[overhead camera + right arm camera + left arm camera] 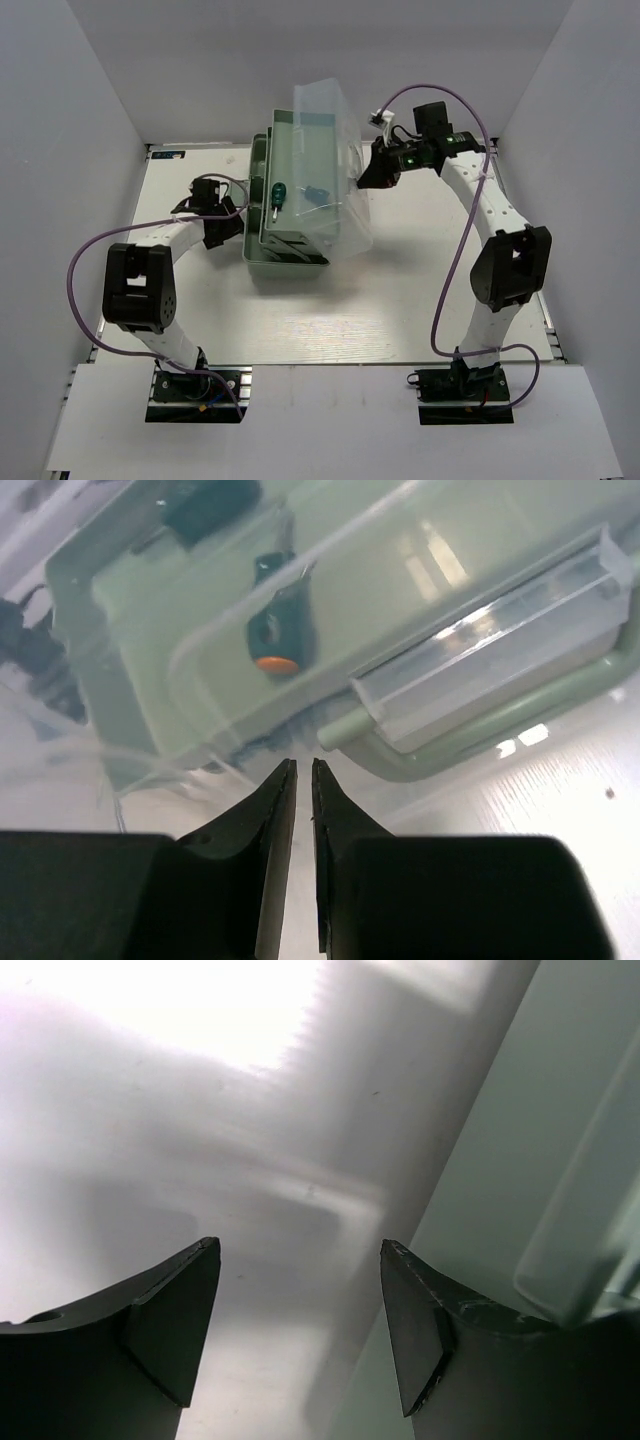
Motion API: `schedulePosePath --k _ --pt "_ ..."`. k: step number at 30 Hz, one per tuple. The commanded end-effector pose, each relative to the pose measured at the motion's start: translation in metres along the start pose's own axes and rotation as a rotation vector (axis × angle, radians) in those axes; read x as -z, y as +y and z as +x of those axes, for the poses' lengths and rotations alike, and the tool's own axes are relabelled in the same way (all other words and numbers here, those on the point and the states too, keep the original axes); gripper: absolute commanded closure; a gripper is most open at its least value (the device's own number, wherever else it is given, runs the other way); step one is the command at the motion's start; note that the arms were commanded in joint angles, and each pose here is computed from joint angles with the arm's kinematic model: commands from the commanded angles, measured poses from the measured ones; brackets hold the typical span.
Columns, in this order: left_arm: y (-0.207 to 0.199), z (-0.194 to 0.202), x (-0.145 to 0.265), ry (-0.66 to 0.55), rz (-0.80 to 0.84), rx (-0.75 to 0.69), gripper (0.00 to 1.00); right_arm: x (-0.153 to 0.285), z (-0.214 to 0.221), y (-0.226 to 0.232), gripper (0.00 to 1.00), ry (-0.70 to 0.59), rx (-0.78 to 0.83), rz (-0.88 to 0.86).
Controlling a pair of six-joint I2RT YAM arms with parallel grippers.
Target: Sort the tools into containers
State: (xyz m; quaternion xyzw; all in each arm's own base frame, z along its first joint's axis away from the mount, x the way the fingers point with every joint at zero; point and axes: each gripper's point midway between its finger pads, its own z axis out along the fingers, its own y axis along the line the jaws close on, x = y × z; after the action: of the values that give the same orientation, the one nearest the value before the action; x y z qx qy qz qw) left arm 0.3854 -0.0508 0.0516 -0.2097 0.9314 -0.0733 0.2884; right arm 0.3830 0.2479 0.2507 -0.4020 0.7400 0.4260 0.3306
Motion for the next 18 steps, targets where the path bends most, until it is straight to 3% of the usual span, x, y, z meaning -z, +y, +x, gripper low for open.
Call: schedulePosePath --k 1,8,18 --pt "-0.038 -0.026 0.008 -0.052 0.140 -0.016 0.25 -0.001 -0.013 0.038 0.82 0.025 0.070 -0.046" --pt "-0.045 -0.031 0.009 -0.055 0.162 -0.027 0.25 -0.008 -0.028 0.058 0.81 0.022 0.121 -0.051" --pt "-0.039 -0.018 0.013 -0.044 0.164 -0.027 0.25 0.004 -0.052 0.064 0.71 -0.030 0.171 0.013"
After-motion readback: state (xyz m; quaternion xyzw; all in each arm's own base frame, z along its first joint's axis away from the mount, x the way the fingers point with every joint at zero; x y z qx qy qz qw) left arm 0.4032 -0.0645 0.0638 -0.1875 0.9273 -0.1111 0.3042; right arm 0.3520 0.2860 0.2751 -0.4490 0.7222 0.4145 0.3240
